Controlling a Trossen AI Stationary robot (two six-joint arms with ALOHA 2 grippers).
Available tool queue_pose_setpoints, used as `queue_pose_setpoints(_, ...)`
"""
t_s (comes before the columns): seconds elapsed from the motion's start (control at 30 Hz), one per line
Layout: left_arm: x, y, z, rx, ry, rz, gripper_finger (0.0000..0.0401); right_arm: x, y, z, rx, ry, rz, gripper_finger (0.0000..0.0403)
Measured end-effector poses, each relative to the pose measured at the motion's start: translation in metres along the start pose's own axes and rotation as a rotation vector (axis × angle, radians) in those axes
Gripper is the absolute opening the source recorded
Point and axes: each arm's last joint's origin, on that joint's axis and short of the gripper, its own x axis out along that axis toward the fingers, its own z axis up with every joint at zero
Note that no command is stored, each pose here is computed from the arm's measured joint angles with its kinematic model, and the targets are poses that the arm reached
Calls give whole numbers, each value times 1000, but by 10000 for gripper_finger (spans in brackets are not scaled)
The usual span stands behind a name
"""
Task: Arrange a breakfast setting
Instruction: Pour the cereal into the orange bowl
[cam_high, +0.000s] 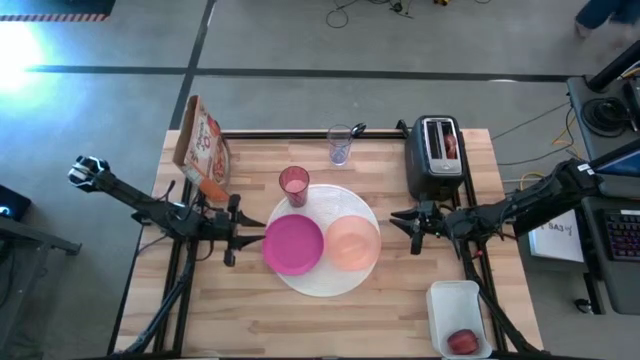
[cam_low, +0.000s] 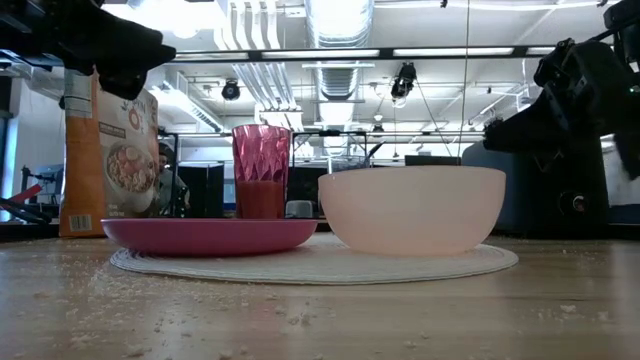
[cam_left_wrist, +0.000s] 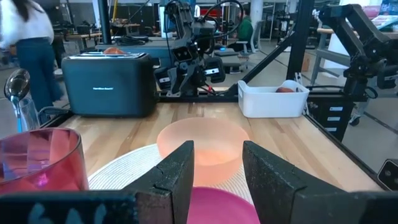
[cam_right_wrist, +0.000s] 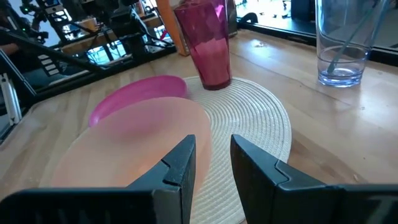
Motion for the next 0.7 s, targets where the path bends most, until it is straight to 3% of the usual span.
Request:
queue_pose_setpoints(0.4,3,-2,-3,-10,18,-9,121,-5,-2,6,23,-35,9,91)
queue_pose_setpoints(0.7,3,-2,-2,8,14,-12,121,-9,-18,17,64,-102,-88,91)
